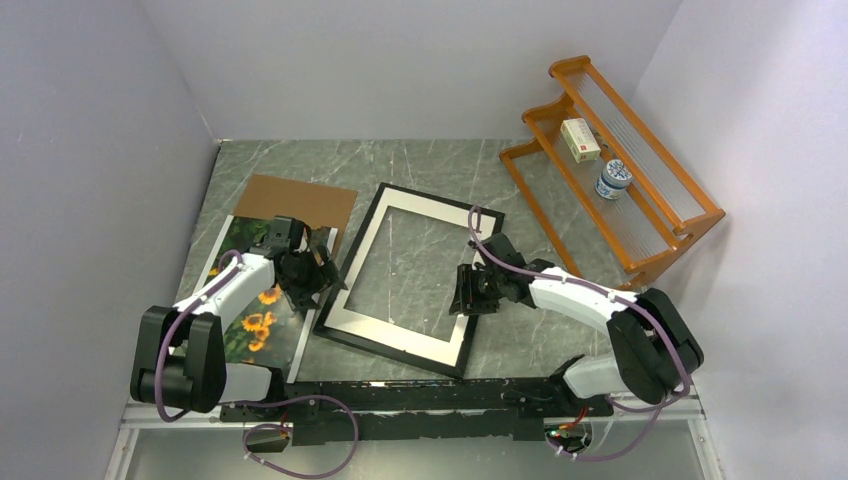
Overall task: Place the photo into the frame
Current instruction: Adjust the photo frame item on the photo frame.
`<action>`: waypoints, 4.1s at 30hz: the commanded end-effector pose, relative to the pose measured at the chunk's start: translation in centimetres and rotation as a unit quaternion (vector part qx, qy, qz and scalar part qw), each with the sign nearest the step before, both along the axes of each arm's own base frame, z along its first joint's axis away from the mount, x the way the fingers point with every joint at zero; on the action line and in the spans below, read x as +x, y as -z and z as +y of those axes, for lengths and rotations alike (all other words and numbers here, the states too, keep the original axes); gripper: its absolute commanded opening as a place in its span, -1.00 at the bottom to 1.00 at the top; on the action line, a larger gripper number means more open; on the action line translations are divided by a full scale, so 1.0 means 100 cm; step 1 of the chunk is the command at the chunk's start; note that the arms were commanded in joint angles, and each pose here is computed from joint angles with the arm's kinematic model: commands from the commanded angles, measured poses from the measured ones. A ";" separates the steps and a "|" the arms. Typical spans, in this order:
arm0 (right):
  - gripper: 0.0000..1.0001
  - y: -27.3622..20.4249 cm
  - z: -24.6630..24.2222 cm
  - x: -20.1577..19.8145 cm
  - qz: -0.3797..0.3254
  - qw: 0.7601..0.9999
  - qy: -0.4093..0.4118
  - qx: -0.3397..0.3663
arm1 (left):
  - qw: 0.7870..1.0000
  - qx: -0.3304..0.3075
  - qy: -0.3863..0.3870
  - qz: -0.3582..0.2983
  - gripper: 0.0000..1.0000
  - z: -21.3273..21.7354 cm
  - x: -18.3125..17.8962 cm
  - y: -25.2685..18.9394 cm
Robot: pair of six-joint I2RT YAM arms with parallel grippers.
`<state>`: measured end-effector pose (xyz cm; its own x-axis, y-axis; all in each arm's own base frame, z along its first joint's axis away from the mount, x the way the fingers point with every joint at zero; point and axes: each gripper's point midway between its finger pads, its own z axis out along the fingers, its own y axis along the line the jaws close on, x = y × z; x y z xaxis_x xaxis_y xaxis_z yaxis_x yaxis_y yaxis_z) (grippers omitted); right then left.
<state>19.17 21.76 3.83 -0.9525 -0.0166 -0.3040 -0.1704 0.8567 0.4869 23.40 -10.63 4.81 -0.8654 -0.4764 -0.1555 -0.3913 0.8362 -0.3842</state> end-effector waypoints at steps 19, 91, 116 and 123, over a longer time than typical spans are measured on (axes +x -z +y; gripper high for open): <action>0.08 -0.060 -0.058 0.067 -0.150 0.972 0.165 -0.075 | 0.999 0.012 0.013 -0.034 0.72 0.002 0.015 -0.010; -0.28 -0.018 0.107 0.323 -0.208 0.974 0.069 0.057 | 0.949 0.043 0.232 -0.208 0.21 -0.107 0.275 0.057; -0.27 -0.045 0.073 0.326 -0.256 0.961 0.107 -0.013 | 0.939 0.016 0.247 -0.241 0.30 -0.118 0.275 0.027; -0.27 -0.023 0.086 0.314 -0.218 0.973 0.075 0.002 | 0.939 0.017 0.249 -0.236 0.30 -0.117 0.274 0.030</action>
<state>51.02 29.75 5.77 -0.7152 0.1391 -0.6849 -0.1999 0.8984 0.3911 53.89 -22.24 3.76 -0.7275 -0.0730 -0.6823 0.2706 0.8832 -0.3831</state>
